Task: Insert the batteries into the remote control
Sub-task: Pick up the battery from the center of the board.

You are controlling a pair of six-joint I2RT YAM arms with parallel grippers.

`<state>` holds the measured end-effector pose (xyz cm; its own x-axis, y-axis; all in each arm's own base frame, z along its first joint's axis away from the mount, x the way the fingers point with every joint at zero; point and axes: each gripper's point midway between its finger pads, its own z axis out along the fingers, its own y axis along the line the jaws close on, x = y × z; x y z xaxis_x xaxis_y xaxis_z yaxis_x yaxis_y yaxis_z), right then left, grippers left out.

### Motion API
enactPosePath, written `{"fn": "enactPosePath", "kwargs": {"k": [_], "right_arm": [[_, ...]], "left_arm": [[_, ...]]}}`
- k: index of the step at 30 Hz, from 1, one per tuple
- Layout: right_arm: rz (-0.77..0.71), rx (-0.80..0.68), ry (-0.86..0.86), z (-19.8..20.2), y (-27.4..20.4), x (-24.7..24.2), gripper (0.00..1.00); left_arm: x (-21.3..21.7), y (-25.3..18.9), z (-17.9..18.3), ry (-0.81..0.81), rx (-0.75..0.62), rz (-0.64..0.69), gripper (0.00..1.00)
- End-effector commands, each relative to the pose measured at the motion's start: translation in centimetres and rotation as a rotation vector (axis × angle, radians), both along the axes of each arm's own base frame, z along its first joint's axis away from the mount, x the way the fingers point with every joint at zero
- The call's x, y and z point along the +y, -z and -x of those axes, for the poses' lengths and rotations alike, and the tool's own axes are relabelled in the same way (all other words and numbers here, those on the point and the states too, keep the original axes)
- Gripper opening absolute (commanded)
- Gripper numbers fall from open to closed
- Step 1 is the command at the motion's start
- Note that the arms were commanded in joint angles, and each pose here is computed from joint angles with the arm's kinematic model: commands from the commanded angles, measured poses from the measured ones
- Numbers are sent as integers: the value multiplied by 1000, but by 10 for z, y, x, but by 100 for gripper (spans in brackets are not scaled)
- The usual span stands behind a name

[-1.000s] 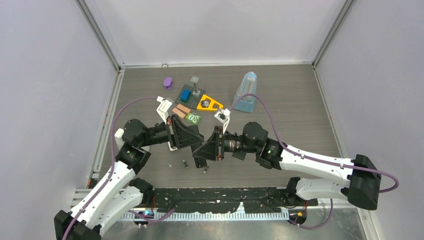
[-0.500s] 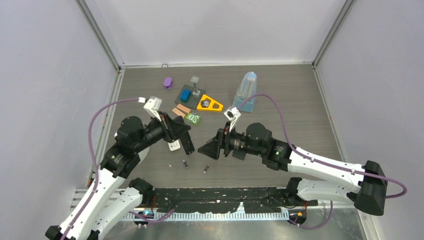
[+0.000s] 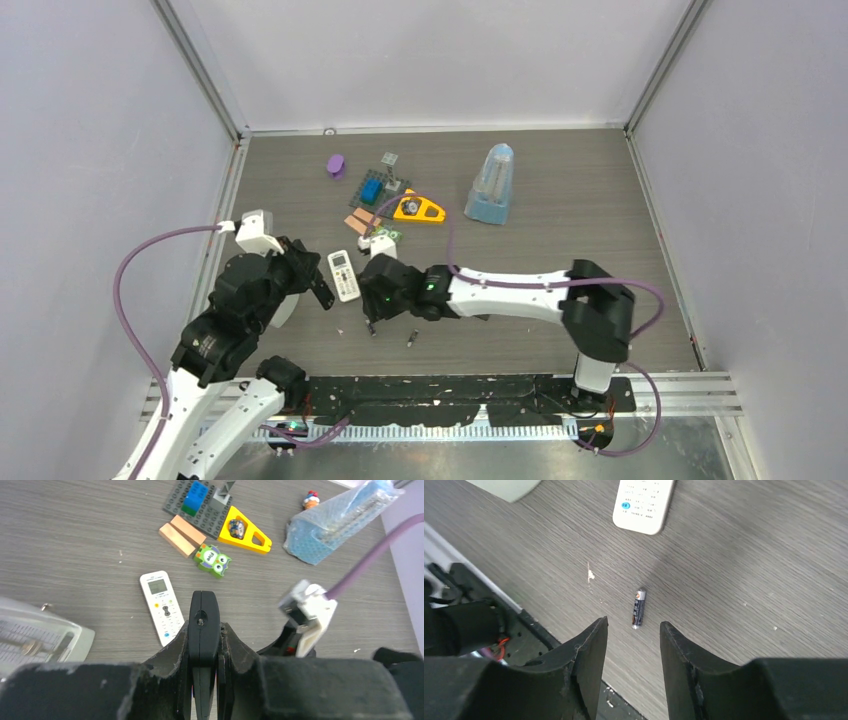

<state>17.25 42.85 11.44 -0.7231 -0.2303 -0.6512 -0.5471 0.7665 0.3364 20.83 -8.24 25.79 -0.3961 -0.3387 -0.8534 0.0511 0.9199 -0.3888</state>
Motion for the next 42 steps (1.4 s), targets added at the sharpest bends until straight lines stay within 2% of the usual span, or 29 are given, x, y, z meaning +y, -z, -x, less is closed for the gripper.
{"fn": "enactPosePath", "kwargs": {"k": [1,5,18,22,25,27,31,33,35,36,37,38,39,41,42], "right_arm": [[160,-48,-26,4,19,15,48],[250,-40,-28,5,38,26,47],[358,2,-51,8,78,32,38],[376,32,-56,11,89,31,26],[385,58,-43,11,93,28,12],[385,67,-24,8,93,23,6],[337,22,17,-3,71,14,5],[249,-31,38,-9,32,10,5],[222,-67,64,-16,20,-2,5],[165,-99,82,-19,-8,-6,5],[169,-117,120,-26,-9,-20,5],[112,-131,152,-29,-33,-28,5],[114,-130,191,-37,-31,-43,5],[-7,-149,255,-46,-67,-67,5],[-30,-155,263,-47,-66,-75,5]], "left_arm": [[19,-13,3,-92,-24,-5,0],[26,-14,4,-125,-28,-12,0],[24,-11,2,-119,-30,-7,0],[24,-12,3,-118,-32,-6,0],[23,-12,3,-116,-31,-3,0],[22,-12,4,-108,-30,2,0],[12,-12,3,-61,-29,14,0],[2,-14,3,-11,-29,30,0],[-9,-18,2,45,-38,50,0],[-16,-20,2,77,-48,64,0],[-25,-23,1,120,-61,82,0],[-35,-27,1,170,-78,101,0],[-44,-30,1,220,-98,119,0],[-68,-39,6,350,-131,167,0],[-79,-43,9,413,-145,189,0]]}}
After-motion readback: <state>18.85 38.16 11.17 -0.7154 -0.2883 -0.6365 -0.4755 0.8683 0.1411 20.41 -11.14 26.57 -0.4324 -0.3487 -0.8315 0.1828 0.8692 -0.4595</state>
